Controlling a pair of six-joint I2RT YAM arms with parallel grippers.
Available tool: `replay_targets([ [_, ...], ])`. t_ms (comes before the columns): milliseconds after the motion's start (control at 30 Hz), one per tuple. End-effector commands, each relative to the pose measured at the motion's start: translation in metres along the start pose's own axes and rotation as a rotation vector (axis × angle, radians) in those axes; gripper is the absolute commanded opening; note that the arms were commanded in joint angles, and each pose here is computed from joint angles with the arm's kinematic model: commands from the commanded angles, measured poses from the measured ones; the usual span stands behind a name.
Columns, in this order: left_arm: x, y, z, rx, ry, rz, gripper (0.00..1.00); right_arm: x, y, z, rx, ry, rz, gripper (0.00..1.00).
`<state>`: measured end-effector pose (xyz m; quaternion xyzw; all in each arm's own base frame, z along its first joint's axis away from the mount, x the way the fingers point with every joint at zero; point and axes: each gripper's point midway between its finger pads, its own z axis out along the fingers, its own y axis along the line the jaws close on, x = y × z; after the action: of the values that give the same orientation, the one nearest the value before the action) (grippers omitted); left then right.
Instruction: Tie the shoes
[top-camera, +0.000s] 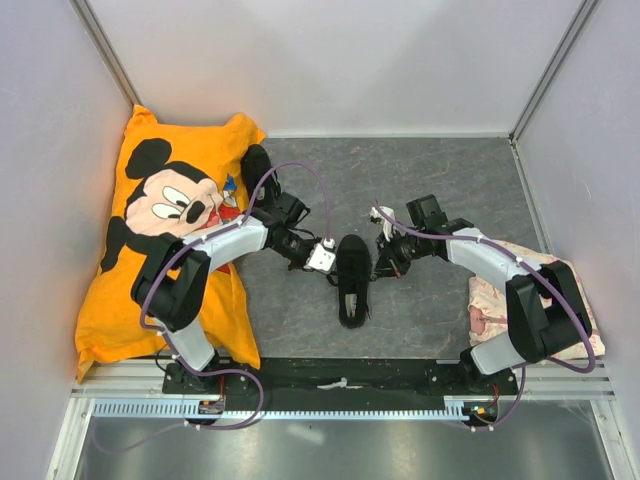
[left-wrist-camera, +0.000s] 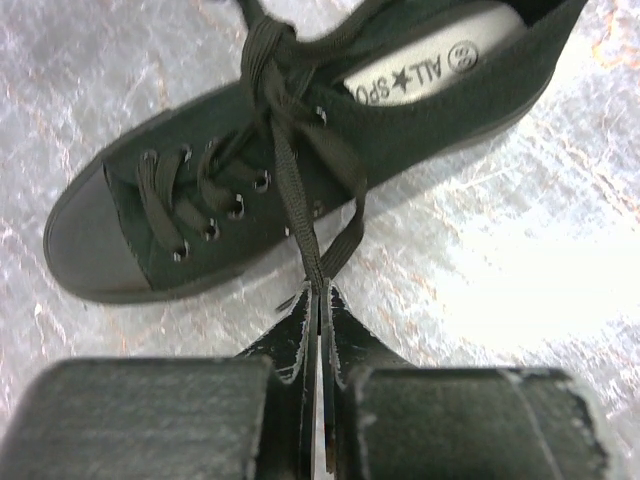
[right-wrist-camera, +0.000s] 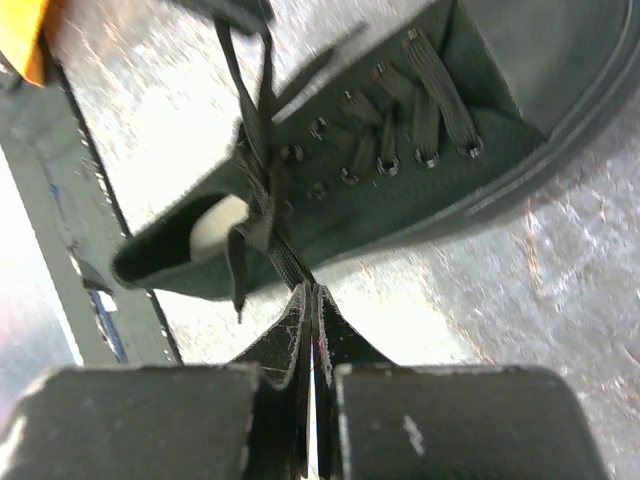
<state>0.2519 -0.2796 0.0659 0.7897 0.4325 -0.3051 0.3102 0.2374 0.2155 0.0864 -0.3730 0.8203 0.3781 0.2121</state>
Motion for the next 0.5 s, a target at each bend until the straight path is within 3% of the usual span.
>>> replay_targets([
  [0,0.005,0.002,-0.017,-0.049,0.026,-0.017,0.02,0.011,-0.01,-0.006,0.054,0.032,-0.034,0.0],
  [467,0.03,-0.008,-0.026,-0.049,0.068,-0.028,0.02,0.029,-0.032,-0.013,0.127,0.084,-0.036,0.0],
])
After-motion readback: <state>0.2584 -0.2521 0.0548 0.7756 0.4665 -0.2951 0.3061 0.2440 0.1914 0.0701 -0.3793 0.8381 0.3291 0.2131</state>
